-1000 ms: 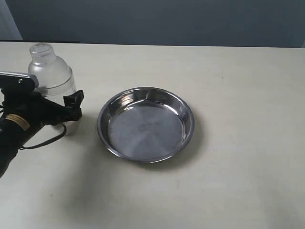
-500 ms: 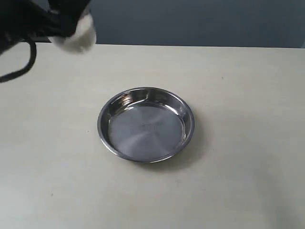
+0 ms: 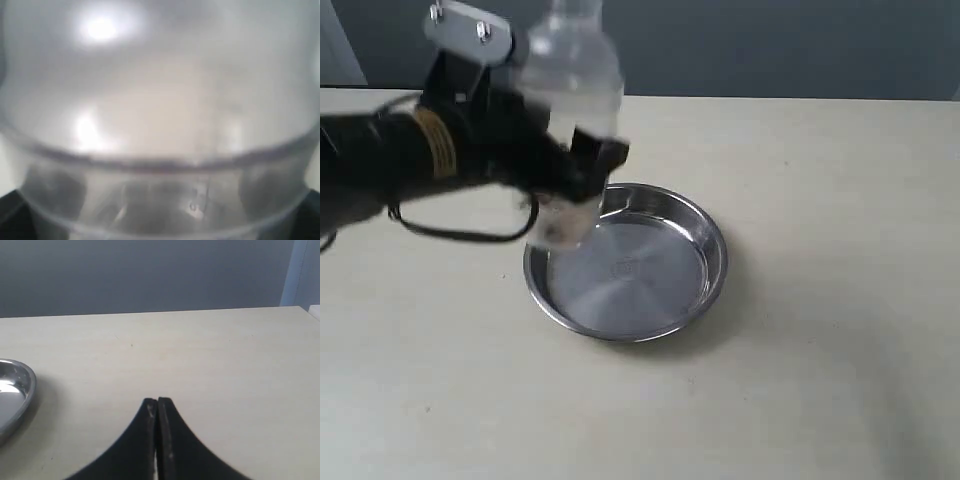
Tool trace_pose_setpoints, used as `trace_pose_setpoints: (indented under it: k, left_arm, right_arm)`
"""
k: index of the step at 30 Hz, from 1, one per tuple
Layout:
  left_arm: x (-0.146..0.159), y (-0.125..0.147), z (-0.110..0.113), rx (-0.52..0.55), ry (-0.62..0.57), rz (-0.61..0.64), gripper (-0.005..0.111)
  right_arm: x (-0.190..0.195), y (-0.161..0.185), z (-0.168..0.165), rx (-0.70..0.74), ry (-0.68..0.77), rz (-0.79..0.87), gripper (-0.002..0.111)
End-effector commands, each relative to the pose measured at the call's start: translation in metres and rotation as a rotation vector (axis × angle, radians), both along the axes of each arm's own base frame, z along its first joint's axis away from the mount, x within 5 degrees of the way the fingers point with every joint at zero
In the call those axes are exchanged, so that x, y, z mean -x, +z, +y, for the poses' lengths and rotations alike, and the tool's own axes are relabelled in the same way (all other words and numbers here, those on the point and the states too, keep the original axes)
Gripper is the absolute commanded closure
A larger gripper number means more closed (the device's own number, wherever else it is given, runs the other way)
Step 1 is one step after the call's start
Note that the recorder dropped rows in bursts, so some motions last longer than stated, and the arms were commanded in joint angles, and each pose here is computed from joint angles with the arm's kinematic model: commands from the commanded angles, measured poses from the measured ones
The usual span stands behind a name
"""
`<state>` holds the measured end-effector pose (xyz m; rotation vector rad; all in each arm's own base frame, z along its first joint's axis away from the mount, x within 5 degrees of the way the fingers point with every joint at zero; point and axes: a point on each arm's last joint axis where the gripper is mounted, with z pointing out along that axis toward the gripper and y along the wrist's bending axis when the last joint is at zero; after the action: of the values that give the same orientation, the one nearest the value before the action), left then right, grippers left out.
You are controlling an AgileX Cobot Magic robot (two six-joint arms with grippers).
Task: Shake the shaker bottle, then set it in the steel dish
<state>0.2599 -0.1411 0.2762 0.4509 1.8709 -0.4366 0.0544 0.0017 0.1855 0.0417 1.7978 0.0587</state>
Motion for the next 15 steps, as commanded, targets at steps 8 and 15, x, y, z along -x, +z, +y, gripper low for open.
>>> trace_pose_setpoints:
  k: [8,15]
  left_arm:
    - [0.017,0.060,-0.031,0.170,-0.183,-0.253,0.106]
    - [-0.005,-0.024,-0.033,-0.029,-0.083,0.078,0.106]
  right_arm:
    - [0.000,0.000,0.000,0.001,0.002,-0.010,0.109]
    - [0.000,0.000,0.000,0.001,0.002,-0.010,0.109]
